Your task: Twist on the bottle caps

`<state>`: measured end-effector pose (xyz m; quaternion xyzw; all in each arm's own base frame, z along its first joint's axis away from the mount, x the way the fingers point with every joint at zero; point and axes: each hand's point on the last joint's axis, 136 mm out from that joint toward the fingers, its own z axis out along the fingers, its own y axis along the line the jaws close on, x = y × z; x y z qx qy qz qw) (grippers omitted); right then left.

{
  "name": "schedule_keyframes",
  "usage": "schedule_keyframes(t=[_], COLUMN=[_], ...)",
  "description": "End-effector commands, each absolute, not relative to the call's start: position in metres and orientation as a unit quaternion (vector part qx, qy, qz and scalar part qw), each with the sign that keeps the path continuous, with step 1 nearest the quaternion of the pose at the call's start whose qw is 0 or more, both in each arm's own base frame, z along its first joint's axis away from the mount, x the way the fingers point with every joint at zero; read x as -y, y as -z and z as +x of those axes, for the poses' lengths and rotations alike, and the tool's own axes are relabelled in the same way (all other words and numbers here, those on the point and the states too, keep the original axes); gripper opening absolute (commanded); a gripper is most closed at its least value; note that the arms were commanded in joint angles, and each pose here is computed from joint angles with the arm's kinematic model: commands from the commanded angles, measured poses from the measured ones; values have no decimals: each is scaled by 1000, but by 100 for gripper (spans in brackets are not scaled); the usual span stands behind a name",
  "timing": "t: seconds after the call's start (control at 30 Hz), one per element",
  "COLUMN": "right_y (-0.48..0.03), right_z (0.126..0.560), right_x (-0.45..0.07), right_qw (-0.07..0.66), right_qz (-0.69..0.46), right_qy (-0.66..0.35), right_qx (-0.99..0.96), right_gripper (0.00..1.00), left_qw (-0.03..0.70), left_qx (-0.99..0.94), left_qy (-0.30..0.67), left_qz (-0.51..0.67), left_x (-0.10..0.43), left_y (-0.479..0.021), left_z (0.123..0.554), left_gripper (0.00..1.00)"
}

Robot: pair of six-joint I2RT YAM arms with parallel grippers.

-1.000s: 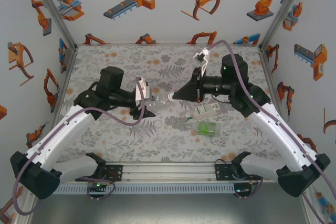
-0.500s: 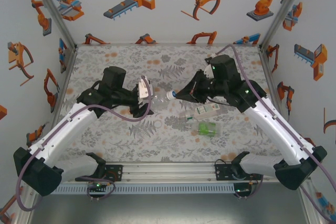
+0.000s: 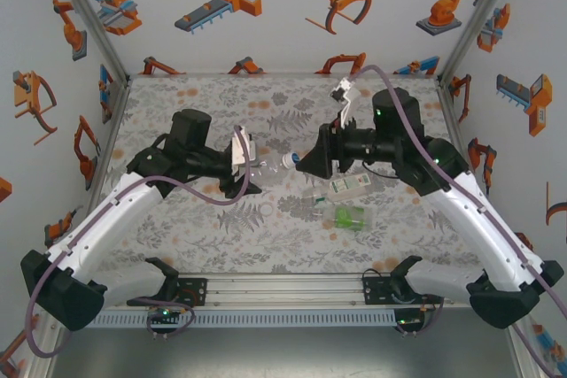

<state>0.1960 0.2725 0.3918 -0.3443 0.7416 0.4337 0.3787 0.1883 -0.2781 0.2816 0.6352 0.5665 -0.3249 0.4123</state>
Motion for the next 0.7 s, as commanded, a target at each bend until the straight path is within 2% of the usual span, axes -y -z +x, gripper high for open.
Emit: schedule_keyframes(t=[0.0, 0.2, 0.47, 0.67], right_y=[-408, -399, -400, -402], right_z=[157, 159, 165, 161], right_x=[-278, -285, -299, -300], right_qw=[463, 475, 474, 470], right_qz=[-553, -628, -639, -641], right_qy=[-394, -352, -364, -375], right_qx=[-569, -506, -485, -478], right_gripper=[61, 60, 50, 49], left_qw=[411, 412, 411, 409], left_qx=[-534, -524, -520, -520], left_qy=[356, 365, 369, 369], left_qz=[647, 650, 652, 653], left_x=[281, 282, 283, 283], left_y=[-296, -300, -301, -299], left_z=[172, 168, 165, 165], left_gripper=[0, 0, 0, 0])
